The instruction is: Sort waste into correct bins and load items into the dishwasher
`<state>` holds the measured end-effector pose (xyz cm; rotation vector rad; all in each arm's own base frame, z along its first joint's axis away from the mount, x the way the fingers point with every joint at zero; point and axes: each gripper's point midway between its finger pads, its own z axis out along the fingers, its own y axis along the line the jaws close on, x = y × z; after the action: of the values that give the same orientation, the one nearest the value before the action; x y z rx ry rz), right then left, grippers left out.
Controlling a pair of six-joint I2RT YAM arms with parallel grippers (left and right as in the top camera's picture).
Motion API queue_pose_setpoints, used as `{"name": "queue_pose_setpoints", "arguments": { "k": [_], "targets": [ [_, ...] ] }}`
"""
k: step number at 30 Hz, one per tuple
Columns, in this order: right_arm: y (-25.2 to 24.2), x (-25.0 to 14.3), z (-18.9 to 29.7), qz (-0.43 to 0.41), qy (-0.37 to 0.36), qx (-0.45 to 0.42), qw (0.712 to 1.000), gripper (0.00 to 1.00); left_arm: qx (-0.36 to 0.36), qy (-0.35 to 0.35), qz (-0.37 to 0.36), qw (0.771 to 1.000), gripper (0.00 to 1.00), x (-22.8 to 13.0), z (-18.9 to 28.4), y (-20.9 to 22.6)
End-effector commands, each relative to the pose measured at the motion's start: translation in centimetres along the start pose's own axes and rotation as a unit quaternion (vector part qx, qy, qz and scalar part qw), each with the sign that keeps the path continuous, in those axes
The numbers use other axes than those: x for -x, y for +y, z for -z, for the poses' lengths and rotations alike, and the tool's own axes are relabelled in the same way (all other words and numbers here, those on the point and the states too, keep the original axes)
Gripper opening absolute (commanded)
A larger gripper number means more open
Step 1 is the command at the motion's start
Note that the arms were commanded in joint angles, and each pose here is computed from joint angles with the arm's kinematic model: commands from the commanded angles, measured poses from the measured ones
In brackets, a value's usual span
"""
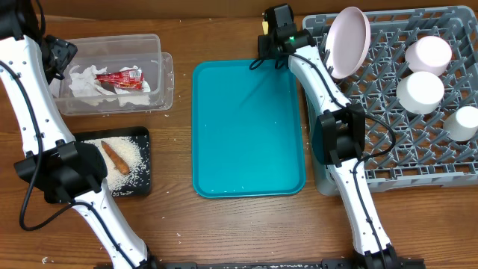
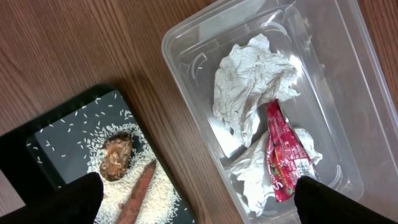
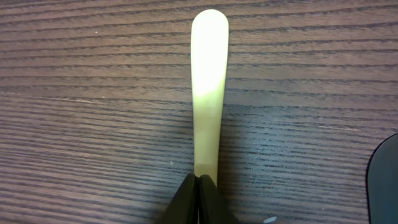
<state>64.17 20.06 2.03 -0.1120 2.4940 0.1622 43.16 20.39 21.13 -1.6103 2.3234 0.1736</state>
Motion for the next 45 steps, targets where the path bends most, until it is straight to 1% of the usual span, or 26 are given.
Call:
{"name": "queue_pose_setpoints", "arguments": {
  "k": [1,3,4,5,6,7,8,9,13,27,28,34,42,45],
  "targets": [
    [0.8,4.5,4.4,-0.010,-0.052,0.016,0.998,0.04,-0.003,-0.002,-0.004,1.000,1.00,-0.1,0.2,-0.2],
    [0.9,4.5,4.4,-0.010,-0.052,0.016,0.998,0.04,-0.003,-0.002,-0.004,1.000,1.00,-0.1,0.2,-0.2],
    [0.9,4.5,4.4,-0.010,-0.052,0.016,0.998,0.09,-0.003,-0.002,-0.004,1.000,1.00,-0.1,0.2,-0.2],
    [0.9,4.5,4.4,-0.010,-0.052,0.016,0.998,0.18,-0.003,-0.002,-0.004,1.000,1.00,-0.1,0.2,-0.2],
    [0.9,4.5,4.4,-0.010,-0.052,0.016,0.998,0.33,-0.003,-0.002,-0.003,1.000,1.00,-0.1,0.2,-0.2],
    [0.8,4.5,4.4,-0.010,-0.051,0.015,0.999,0.41,-0.003,-0.002,-0.003,1.000,1.00,-0.1,0.2,-0.2],
    [0.8,4.5,4.4,-0.010,-0.051,0.015,0.999,0.47,-0.003,-0.002,-0.003,1.000,1.00,-0.1,0.2,-0.2],
    [0.8,4.4,4.2,-0.010,-0.051,0.015,0.999,0.51,-0.003,-0.002,-0.003,1.000,1.00,-0.1,0.2,-0.2],
    [0.8,4.3,3.4,-0.011,-0.058,0.017,0.998,0.53,-0.003,-0.002,-0.004,1.000,1.00,-0.1,0.2,-0.2],
    [0.2,0.7,0.1,-0.009,-0.024,0.009,1.000,0.50,-0.003,-0.002,-0.004,1.000,1.00,-0.1,0.2,-0.2],
    [0.1,0.5,0.0,-0.008,-0.022,0.009,1.000,0.49,-0.003,-0.002,-0.003,1.000,1.00,-0.1,0.2,-0.2],
    [-0.2,0.4,-0.1,-0.008,-0.022,-0.003,1.000,0.21,-0.003,-0.002,-0.004,1.000,1.00,-0.1,0.2,-0.2],
    [-0.2,0.9,0.3,-0.005,-0.028,-0.013,1.000,0.06,-0.003,-0.002,-0.004,1.000,1.00,-0.1,0.2,-0.2],
    [-0.1,1.7,1.0,-0.008,-0.036,-0.011,0.999,0.04,-0.003,-0.002,-0.004,1.000,1.00,-0.1,0.2,-0.2]
  ]
}}
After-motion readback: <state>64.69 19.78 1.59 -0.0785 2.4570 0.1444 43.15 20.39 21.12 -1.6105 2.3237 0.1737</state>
